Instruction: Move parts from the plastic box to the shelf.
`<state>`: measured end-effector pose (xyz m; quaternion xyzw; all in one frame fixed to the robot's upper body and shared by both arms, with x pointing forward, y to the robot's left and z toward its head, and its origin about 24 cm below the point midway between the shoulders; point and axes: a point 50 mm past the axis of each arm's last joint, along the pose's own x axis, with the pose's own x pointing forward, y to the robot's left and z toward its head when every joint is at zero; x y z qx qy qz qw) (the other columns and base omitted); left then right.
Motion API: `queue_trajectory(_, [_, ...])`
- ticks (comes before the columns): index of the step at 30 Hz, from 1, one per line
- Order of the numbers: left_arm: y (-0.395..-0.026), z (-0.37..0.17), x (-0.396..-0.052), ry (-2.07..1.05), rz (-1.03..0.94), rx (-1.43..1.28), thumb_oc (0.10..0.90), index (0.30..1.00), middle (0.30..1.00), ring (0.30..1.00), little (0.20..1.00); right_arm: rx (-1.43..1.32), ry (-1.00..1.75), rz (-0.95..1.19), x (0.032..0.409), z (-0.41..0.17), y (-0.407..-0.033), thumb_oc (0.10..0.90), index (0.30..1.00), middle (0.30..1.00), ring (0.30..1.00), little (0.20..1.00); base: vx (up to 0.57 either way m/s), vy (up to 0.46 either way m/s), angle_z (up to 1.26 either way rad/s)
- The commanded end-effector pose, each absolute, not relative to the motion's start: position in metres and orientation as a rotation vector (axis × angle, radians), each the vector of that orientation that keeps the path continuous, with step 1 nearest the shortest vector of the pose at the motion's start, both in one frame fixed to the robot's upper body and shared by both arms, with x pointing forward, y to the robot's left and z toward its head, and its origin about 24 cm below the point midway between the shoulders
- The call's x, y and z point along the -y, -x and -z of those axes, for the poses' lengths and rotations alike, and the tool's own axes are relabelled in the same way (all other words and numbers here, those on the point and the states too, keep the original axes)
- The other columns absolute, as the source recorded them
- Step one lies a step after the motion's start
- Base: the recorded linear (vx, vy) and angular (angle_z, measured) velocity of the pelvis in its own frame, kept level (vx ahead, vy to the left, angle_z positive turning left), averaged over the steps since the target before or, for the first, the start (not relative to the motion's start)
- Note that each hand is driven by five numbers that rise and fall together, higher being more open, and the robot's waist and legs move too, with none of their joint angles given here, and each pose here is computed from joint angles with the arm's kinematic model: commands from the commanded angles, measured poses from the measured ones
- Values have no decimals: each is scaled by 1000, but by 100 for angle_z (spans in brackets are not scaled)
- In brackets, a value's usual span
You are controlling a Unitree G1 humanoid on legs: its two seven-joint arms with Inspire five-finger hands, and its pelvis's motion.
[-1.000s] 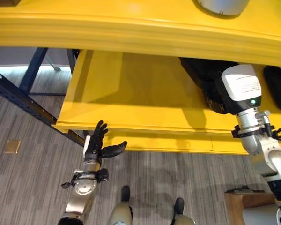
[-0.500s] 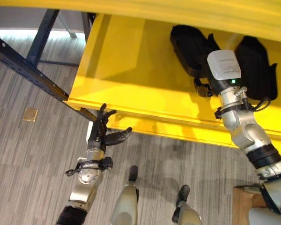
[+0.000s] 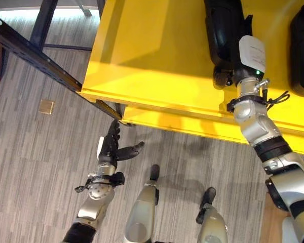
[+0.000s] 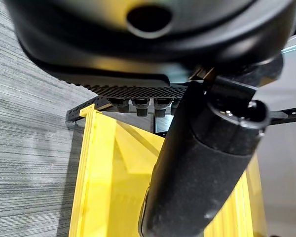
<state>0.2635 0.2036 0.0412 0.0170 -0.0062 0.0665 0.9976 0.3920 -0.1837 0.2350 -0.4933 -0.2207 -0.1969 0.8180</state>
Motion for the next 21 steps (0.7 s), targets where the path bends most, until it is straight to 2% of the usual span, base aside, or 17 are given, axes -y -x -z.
queue_trajectory(1, [-259, -66, -216, -37, -166, 149, 900, 1000, 1000, 1000, 1000, 569, 914, 391, 162, -259, -393, 400, 300, 300, 300, 300, -38, -3, -4])
queue_trajectory(9, [-259, -66, -212, -49, -155, 141, 900, 1000, 1000, 1000, 1000, 474, 768, 368, 158, -233, -397, 400, 300, 300, 300, 300, -22, -3, -2])
queue_trajectory(21, [-261, -68, -212, -51, -158, 151, 900, 1000, 1000, 1000, 1000, 461, 842, 311, 151, -219, -395, 400, 300, 300, 300, 300, 0, 0, 0])
